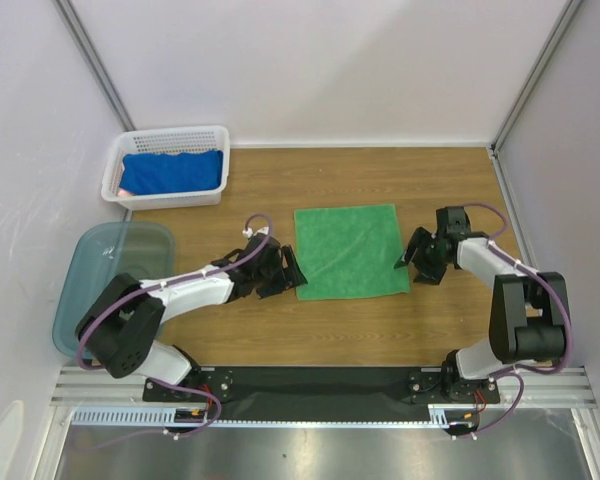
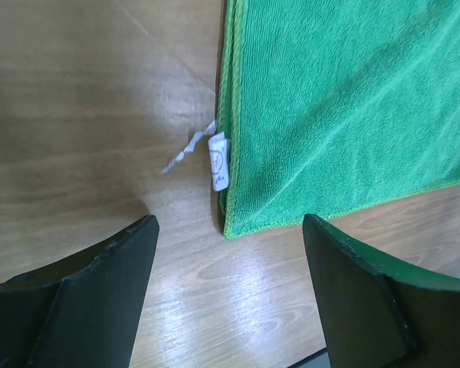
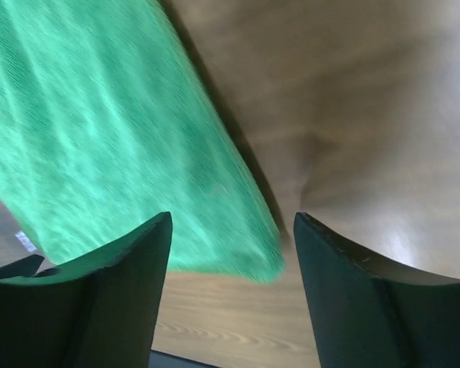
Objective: Fold and stack the towels
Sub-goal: Fold the towel
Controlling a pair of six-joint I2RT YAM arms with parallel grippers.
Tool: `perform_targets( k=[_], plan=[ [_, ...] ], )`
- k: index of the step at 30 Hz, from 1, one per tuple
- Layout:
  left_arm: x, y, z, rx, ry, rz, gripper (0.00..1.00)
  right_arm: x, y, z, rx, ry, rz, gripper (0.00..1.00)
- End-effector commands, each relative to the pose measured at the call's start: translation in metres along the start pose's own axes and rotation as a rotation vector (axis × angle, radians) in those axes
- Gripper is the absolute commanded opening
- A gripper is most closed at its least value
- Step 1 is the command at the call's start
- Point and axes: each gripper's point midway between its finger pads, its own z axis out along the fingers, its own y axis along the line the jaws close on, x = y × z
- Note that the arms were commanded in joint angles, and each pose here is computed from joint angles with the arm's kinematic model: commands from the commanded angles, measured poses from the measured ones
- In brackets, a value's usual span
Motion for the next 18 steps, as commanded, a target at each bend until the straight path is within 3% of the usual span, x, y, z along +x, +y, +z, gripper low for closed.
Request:
perform_targets(
  k=[1,7,18],
  plan=[
    [-0.013,-0.023,-0.003,0.079,-0.097,-0.091,0.82,-0.003,-0.009,-0.018,0.038,-0.065,0.019,0.71],
    [-0.008,-0.025,0.008,0.103,-0.124,-0.114,0.78,0.001,-0.023,-0.008,0.057,-0.087,0.026,0.73],
    [0.016,-0.018,0.020,0.051,-0.059,-0.132,0.66,-0.001,-0.025,0.001,0.055,-0.106,0.043,0.70]
  ],
)
